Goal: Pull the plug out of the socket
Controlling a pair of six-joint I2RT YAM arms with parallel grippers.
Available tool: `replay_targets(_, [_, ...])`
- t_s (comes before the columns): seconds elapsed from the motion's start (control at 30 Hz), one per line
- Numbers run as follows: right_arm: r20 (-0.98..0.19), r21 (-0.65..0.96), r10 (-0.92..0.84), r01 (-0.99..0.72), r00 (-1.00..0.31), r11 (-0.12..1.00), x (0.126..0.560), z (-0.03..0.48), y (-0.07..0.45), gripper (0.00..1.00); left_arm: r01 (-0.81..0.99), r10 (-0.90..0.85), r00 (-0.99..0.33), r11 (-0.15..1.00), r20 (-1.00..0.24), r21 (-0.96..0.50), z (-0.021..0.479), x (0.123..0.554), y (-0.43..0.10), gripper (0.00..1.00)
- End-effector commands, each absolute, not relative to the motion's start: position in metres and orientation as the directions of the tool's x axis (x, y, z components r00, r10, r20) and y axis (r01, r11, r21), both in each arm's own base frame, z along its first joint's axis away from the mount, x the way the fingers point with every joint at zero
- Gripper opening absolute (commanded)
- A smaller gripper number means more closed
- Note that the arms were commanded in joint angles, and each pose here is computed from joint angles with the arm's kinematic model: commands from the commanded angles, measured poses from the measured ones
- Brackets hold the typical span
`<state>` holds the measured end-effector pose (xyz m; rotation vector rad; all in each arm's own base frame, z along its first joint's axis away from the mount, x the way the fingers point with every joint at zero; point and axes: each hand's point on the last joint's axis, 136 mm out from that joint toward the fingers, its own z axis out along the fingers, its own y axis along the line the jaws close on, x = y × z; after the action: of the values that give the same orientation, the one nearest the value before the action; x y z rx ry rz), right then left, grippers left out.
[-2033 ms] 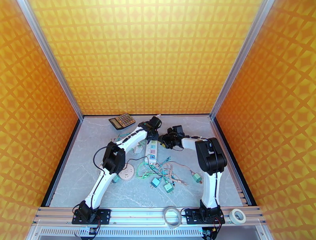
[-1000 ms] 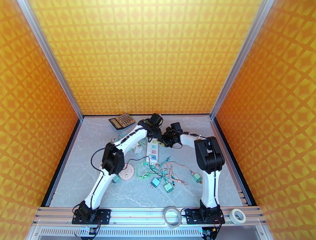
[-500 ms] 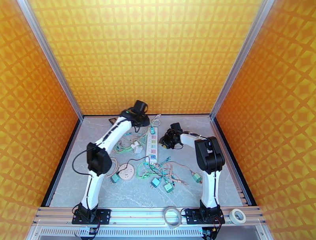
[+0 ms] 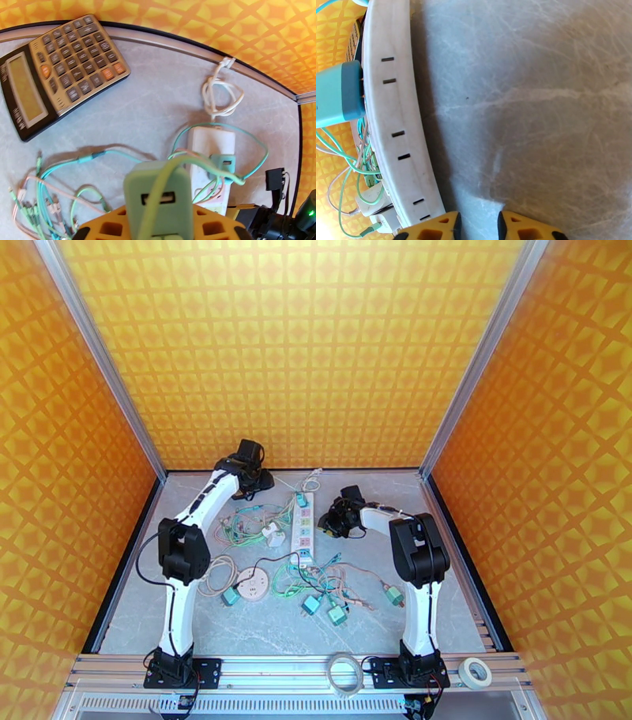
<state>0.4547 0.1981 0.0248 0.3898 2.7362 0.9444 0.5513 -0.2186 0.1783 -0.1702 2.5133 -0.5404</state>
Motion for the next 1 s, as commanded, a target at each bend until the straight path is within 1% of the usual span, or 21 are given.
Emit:
replay_targets(0.0, [-0.112,0.595,0.309,0.185,-0.945,0.782,0.447,0.027,0.194,0.32,0.054,-0.227,-0.826,0.879,-0.515,-0.474,0.185,0.564,-0.239,0.32])
replay_targets(0.1, [-0.115,0.596,0.307,0.182,-0.945,0.782,0.447,0.030,0.194,0.32,0.082,-0.211,-0.840,0.861,-0.500,-0.502,0.175,0.570,-0.251,0.35])
replay_targets(0.17, [-0.118,0.596,0.307,0.180,-0.944,0.782,0.448,0.031,0.194,0.32,0.102,-0.197,-0.847,0.851,-0.493,-0.515,0.169,0.572,-0.260,0.35])
replay_targets(0.27, [-0.119,0.595,0.305,0.178,-0.945,0.784,0.447,0.032,0.194,0.32,0.149,-0.178,-0.838,0.835,-0.516,-0.530,0.174,0.575,-0.276,0.34])
replay_targets(0.37, [-0.117,0.595,0.306,0.180,-0.945,0.783,0.446,0.032,0.193,0.32,0.194,-0.160,-0.825,0.822,-0.542,-0.536,0.179,0.574,-0.291,0.35])
replay_targets(0.6, [-0.122,0.600,0.307,0.176,-0.944,0.781,0.445,0.036,0.193,0.32,0.158,-0.145,-0.855,0.841,-0.497,-0.518,0.138,0.577,-0.287,0.37])
replay_targets(0.73, [-0.119,0.603,0.309,0.178,-0.944,0.777,0.444,0.036,0.194,0.32,0.160,-0.131,-0.859,0.849,-0.495,-0.503,0.116,0.582,-0.288,0.39])
replay_targets(0.97, [-0.121,0.605,0.307,0.175,-0.944,0.776,0.442,0.039,0.194,0.32,0.160,-0.124,-0.847,0.868,-0.516,-0.470,0.096,0.595,-0.284,0.41])
